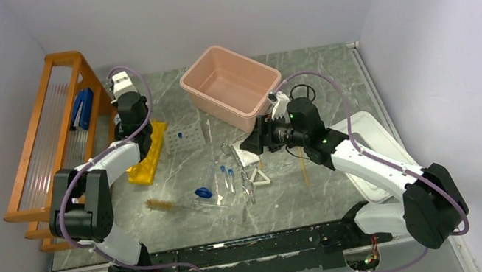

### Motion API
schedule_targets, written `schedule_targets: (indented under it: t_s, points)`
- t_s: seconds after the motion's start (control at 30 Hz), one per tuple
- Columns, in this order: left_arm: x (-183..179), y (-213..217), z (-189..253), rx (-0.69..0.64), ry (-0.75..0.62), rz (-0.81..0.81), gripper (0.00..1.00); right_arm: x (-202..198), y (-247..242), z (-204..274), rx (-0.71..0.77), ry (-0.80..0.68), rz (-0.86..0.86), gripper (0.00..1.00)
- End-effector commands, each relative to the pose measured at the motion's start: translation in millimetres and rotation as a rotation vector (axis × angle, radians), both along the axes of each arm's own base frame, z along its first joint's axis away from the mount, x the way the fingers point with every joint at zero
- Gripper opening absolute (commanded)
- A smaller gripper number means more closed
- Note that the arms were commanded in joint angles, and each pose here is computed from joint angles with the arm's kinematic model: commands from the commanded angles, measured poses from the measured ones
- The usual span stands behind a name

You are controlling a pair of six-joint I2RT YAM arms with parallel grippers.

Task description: Organize the chemistry lab equipment

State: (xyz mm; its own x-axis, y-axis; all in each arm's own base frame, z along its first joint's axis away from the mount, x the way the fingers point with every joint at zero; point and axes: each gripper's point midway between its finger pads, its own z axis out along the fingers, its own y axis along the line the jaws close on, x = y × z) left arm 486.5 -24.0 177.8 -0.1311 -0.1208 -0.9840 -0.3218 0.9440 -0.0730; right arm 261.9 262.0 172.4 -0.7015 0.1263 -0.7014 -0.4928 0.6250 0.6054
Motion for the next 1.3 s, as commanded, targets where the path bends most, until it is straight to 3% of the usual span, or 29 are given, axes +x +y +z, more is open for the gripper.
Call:
schedule_targets:
  t_s: [0.0,0.1,0.27,0.4,0.6,0.77,1.0,1.27]
  points:
    - [-3.4,1.4,-11.7,-0.016,0.005,0.001,0.05,-2.3,-1.1,3.6,0.006,-0.027,0.003,0.67]
    - [-4.1,1.7,-13.3,-0.021,0.006,0.003,0.09,-2.3,-1.9,4.2,0.006,-0.027,-0.001,0.67]
    - [-0.9,-2.6,1.0,-0.036,0.002,-0.013,0.56,-1.7,-2.9,6.4,0.000,-0.024,-0.008,0.67]
    - [2.1,-9.0,29.1,-0.059,-0.011,-0.041,0.77,-0.8,-4.0,10.0,-0.004,-0.028,-0.014,0.67]
    - [-0.6,-12.5,90.0,-0.078,-0.048,-0.066,0.88,2.4,-8.6,16.1,-0.015,-0.041,-0.046,0.68]
    - [-17.6,-21.7,131.6,-0.100,-0.031,-0.133,0.91,4.9,-21.3,15.5,-0.070,-0.039,-0.103,0.68]
    - [-79.2,-74.6,142.1,-0.223,0.072,-0.465,0.87,10.5,-39.2,5.6,-0.167,-0.012,-0.183,0.67]
    - [-175.2,-136.5,87.1,-0.376,0.299,-0.808,0.84,8.4,-59.5,-20.9,-0.288,0.074,-0.259,0.65]
